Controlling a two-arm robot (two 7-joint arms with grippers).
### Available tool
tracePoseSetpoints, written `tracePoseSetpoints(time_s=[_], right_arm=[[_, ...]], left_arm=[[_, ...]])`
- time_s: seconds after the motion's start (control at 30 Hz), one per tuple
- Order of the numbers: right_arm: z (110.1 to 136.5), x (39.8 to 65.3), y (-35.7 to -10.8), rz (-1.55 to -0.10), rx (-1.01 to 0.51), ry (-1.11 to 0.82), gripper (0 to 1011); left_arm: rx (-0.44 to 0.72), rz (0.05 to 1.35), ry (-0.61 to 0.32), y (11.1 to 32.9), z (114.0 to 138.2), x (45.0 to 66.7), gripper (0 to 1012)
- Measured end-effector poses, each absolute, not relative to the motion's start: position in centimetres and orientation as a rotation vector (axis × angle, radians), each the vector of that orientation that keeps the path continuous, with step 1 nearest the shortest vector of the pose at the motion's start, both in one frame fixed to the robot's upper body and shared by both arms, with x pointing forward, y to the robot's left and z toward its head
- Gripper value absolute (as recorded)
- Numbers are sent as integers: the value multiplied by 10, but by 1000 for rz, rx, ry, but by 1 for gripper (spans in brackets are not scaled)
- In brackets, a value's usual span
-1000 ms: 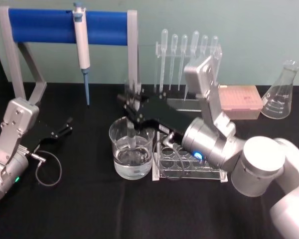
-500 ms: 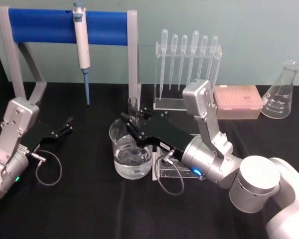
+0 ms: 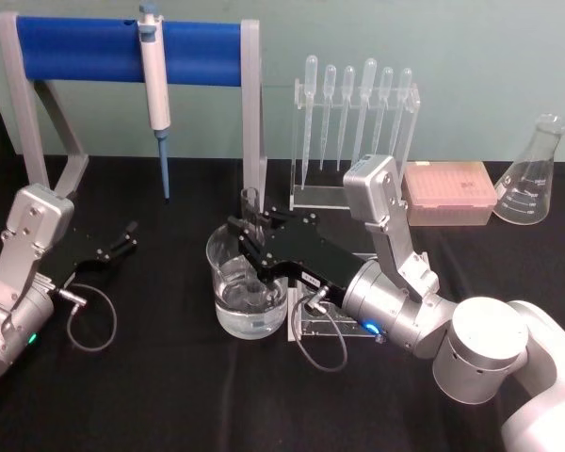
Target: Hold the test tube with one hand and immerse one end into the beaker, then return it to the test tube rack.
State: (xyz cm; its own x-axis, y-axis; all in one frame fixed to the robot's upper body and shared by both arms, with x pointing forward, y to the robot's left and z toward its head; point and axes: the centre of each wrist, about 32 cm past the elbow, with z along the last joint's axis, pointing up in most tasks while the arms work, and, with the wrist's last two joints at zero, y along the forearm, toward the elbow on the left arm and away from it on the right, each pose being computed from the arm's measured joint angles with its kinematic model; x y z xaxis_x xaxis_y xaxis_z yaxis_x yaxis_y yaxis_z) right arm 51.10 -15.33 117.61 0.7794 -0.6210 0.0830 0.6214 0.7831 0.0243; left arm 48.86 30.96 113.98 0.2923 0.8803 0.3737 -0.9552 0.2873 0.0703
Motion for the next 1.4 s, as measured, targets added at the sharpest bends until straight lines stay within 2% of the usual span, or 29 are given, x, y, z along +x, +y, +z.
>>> tracePoseSetpoints(time_s=[1.4], right_arm=[[1176,511,-153,-671,-3,-86,225]], left_arm=[[304,1248,-285,310,1140,489,1000]])
